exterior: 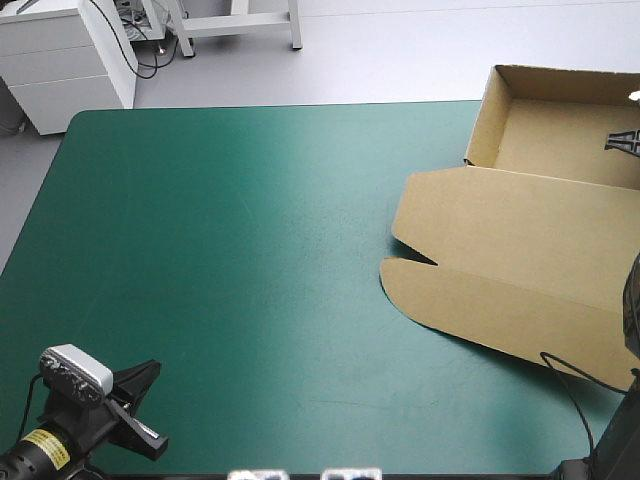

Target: Fold the box

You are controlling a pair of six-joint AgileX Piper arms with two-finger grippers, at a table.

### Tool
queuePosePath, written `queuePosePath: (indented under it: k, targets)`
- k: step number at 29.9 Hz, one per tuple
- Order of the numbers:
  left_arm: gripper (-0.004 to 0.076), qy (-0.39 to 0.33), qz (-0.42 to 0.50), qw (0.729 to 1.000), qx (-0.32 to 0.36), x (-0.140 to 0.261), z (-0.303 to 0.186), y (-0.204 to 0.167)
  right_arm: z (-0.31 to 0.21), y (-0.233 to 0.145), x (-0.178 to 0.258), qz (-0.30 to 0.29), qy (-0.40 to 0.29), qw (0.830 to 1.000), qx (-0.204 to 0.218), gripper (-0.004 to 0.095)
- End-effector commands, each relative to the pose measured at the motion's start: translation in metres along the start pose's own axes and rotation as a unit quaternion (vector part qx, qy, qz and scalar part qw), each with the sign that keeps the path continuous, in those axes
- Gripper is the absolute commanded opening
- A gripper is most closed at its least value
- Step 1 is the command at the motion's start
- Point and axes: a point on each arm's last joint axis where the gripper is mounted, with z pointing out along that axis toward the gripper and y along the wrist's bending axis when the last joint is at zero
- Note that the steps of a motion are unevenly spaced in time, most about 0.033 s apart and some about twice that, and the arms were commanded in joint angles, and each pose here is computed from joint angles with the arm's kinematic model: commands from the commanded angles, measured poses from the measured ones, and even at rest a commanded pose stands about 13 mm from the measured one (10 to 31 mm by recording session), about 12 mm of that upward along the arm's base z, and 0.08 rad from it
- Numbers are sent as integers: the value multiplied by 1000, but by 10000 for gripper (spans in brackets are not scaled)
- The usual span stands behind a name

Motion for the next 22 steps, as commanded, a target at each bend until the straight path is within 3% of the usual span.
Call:
queuePosePath:
  k: [1,8,11,15,16,19,21,22]
  targets:
    - [-8,-39,-5,999,2,-12,-4,0,-8,-6,-4,3,-19,1000,9,-19]
    - [-8,-40,-5,999,2,-13,-4,0,45,4,-1,-4,34,999,4,1]
    - [-8,-40,-5,999,2,-13,-4,0,49,6,-1,-11,39,999,-1,86]
    - [-8,-41,-5,999,2,-13,-4,0,45,7,-1,-14,35,999,-13,391]
    - [-8,-41,-5,999,2,-13,-4,0,43,8,-1,-15,33,999,-18,542]
    - [-8,-41,-5,999,2,-13,-4,0,26,5,-3,-10,17,1000,-18,832]
    - [-8,-41,-5,999,2,-13,-4,0,8,4,-4,-2,-2,1000,-30,935]
    - [-8,-41,-5,999,2,-13,-4,0,-5,3,-4,3,-16,999,-40,935]
